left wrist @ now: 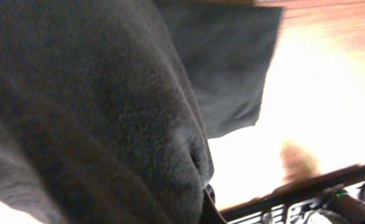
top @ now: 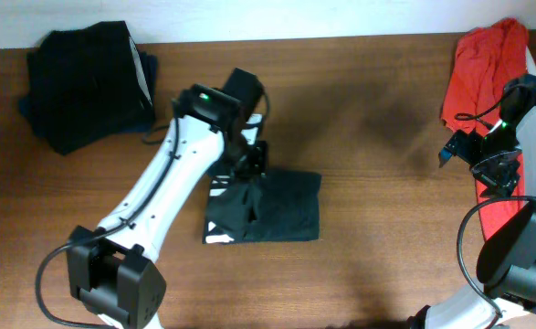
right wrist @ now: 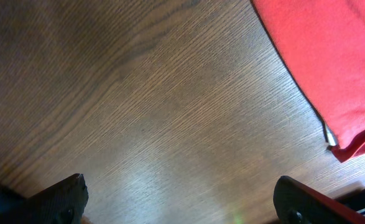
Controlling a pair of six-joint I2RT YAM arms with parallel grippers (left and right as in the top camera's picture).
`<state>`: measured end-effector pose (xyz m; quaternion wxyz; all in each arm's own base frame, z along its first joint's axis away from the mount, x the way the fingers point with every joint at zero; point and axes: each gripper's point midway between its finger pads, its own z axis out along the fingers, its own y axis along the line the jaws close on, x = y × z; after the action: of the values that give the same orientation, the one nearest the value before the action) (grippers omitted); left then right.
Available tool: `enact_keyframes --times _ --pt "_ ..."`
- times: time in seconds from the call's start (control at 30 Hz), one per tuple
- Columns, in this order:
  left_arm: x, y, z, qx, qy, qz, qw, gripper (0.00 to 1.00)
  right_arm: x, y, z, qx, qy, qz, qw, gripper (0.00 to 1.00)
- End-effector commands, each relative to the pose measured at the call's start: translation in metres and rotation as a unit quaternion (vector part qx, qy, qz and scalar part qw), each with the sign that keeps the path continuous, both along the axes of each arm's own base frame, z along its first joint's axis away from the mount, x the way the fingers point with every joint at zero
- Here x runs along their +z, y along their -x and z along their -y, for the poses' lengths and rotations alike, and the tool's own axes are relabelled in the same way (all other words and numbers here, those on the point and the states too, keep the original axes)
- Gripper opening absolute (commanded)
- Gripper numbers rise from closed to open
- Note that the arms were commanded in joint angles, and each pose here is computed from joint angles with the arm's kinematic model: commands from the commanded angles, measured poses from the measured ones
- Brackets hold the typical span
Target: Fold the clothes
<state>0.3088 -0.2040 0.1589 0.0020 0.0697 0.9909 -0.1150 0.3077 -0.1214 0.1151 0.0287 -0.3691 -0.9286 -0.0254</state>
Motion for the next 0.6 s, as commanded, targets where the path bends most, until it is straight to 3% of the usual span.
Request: enact_keyframes --times 0.0,0.3,0.33,0.4,0.57 --pt "-0.003 -0.001 0.036 -0.013 0.025 0.017 0.999 0.0 0.004 -0.001 0.0 0.004 0.003 0.005 1.0 0.99" --pt "-0.072 0.007 0.088 -0.054 0.012 -0.025 0.998 0.03 0.004 -0.001 0.0 0.004 0.003 0.005 1.0 0.99" --pt "-0.071 0.007 0.093 -0.058 0.021 -0.023 0.998 0.08 0.004 -0.001 0.0 0.004 0.003 0.005 1.0 0.99" --pt "-0.069 0.01 0.104 -0.067 0.04 -0.023 0.997 0.32 0.004 -0.001 0.0 0.004 0.003 0.005 1.0 0.99" --pt "-0.048 0.018 0.121 -0.084 0.091 -0.043 0.991 0.32 0.004 -0.001 0.0 0.004 0.003 0.005 1.0 0.99"
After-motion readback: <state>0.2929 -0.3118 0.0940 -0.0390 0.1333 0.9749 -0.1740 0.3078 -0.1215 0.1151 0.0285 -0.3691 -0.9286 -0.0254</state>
